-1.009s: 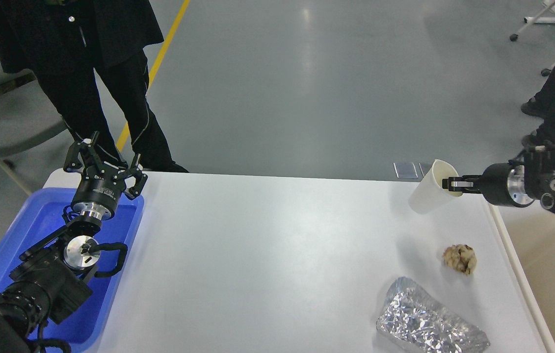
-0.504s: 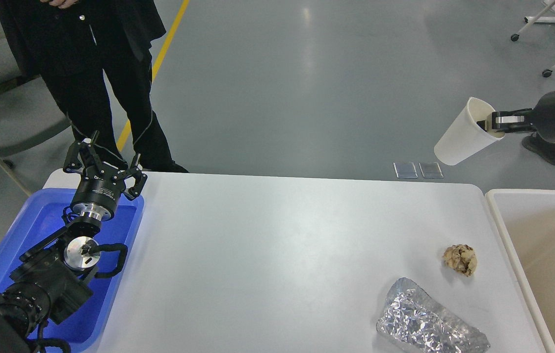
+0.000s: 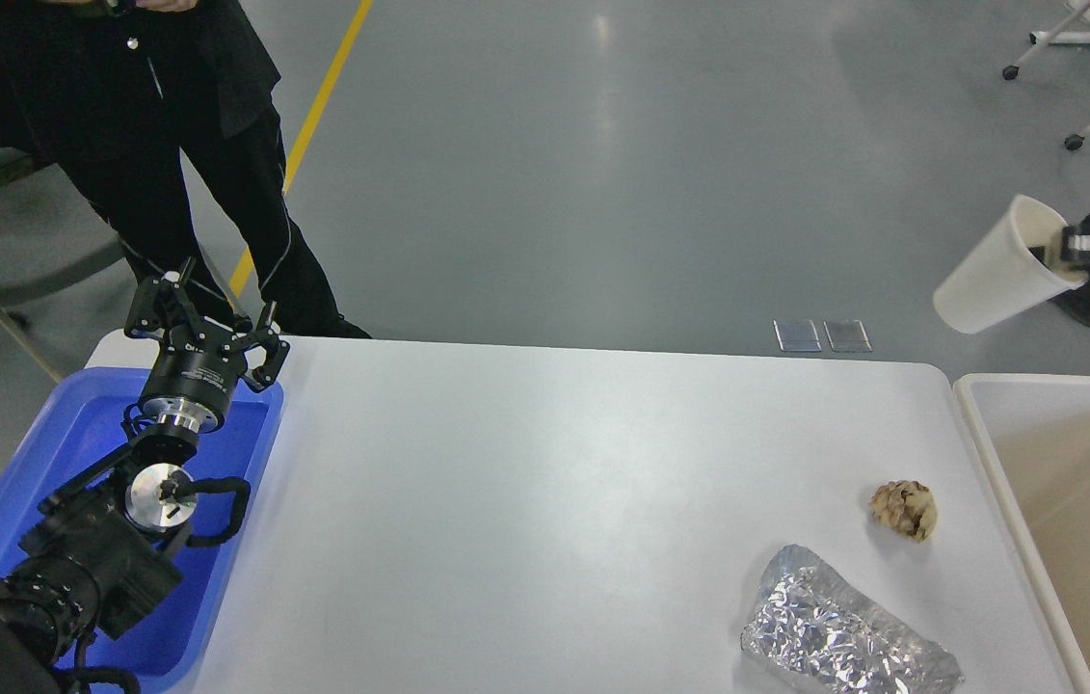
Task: Tidy desktop
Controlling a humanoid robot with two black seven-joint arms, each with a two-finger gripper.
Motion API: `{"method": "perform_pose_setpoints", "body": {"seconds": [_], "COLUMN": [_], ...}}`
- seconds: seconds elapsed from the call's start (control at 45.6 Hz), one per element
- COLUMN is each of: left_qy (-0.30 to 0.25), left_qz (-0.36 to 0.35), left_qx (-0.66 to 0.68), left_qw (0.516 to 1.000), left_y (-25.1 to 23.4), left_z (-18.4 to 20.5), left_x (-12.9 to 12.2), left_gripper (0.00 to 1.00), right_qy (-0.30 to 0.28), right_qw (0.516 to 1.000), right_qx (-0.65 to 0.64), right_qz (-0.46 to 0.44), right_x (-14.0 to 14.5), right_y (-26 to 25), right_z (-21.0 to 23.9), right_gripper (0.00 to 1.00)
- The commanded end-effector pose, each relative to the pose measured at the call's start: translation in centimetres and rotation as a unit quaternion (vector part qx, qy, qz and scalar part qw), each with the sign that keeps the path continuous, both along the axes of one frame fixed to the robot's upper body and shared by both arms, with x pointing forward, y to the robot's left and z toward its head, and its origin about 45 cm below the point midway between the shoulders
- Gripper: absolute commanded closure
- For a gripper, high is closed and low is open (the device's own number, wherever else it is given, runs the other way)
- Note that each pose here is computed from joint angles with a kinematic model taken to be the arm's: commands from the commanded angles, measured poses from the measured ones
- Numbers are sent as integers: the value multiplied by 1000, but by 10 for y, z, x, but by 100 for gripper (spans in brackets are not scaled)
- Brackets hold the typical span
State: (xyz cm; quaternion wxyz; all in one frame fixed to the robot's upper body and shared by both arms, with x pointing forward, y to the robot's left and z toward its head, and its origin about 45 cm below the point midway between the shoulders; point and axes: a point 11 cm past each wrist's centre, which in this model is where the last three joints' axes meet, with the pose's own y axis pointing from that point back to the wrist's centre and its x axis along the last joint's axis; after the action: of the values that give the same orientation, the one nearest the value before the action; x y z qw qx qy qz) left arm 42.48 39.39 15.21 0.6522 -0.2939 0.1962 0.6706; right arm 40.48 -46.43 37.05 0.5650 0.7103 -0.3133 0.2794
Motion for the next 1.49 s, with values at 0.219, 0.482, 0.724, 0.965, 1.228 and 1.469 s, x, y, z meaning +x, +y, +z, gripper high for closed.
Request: {"method": "perform_pose_setpoints", "body": {"seconds": [0.219,0.482,0.724,0.965,1.228,1.469], "left_qy": [0,0,0,0,0,0], "left_qz": [0,0,0,0,0,0], "left_qx": [0,0,0,0,0,0], "left_qw": [1000,1000,1000,1000,1000,1000], "left_y": [0,0,0,0,0,0], "left_z": [0,0,0,0,0,0], "left_x": [0,0,0,0,0,0], "left_gripper": [0,0,0,0,0,0], "right_qy": [-25,-46,-65,-87,-116,-122], "right_qw": [960,905,861,828,788,772], "right_qx": [112,177,201,206,209,215], "right_qz": [-254,-383,-464,-515,-568,-585], "right_x": [-70,-101,-123,-146,-155,-153], "right_y": [-145,-176,-188,-186,-177,-167], "right_z": [-63,-135,-188,-229,-256,-268], "right_gripper": [100,100,100,100,100,100]}}
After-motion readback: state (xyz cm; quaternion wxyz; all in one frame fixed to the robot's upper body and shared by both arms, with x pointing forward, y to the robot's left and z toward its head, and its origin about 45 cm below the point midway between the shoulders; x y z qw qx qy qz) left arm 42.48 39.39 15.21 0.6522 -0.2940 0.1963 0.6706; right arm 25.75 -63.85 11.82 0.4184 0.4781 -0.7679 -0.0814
